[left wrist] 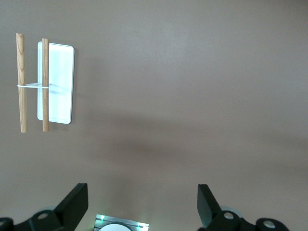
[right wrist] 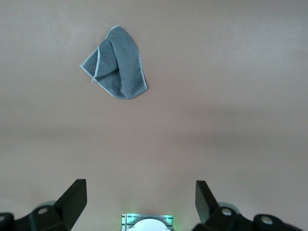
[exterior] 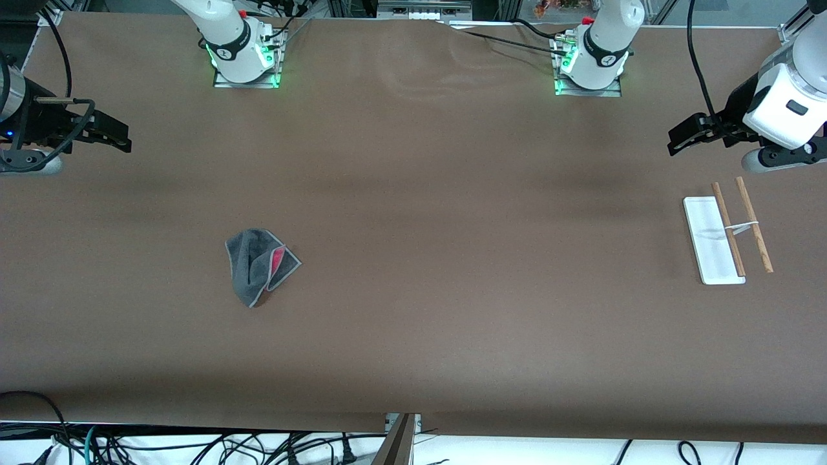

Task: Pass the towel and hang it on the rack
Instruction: 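Reach the right gripper down to the grey towel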

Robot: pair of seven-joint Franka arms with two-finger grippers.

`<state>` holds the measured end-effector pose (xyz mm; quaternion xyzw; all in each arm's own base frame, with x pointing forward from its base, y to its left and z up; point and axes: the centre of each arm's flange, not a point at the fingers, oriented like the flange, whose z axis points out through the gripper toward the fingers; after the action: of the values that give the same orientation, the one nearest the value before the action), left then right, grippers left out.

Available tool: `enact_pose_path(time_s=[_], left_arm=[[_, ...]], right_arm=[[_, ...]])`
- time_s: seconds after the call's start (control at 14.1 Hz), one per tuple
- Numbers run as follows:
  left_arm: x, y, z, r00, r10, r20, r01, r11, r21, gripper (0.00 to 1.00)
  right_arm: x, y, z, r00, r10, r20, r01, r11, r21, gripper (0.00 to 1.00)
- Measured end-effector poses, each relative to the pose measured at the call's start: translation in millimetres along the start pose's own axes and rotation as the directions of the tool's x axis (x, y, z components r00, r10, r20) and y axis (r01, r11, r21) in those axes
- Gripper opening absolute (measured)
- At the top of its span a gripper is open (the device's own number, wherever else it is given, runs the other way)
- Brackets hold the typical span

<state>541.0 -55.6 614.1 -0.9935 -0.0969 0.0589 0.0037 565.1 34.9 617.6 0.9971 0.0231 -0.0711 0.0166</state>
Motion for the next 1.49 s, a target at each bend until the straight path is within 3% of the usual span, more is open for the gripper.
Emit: enact_pose_path(time_s=[0.57,0.78,1.14,1.49], left_arm=[[0.0,0.1,-0.2,1.0,0.0,0.0,0.0,1.0,0.0,1.0],[0.0,0.1,-0.3,1.0,0.0,0.0,0.0,1.0,-0.001,1.0],[-0.1,0.4,-0.3,1.0,0.001,-0.001,-0.001,1.0,-0.001,1.0],[-0.2,1.1,-0.2,1.0,0.002,0.0,-0.002,1.0,-0.001,1.0]], right_arm=[[3.1,-14.1,2.9,1.0,-0.021,0.003,0.021,1.0,-0.002,1.0],[11.7,-32.9,16.9,0.999,-0.04,0.03,0.04,0.999,-0.008,1.0],[53.8,-44.2,86.4,0.99,-0.053,0.128,0.057,0.998,-0.023,1.0],[108.3,-77.3,191.0,0.979,-0.097,0.181,0.111,0.991,-0.069,1.0]])
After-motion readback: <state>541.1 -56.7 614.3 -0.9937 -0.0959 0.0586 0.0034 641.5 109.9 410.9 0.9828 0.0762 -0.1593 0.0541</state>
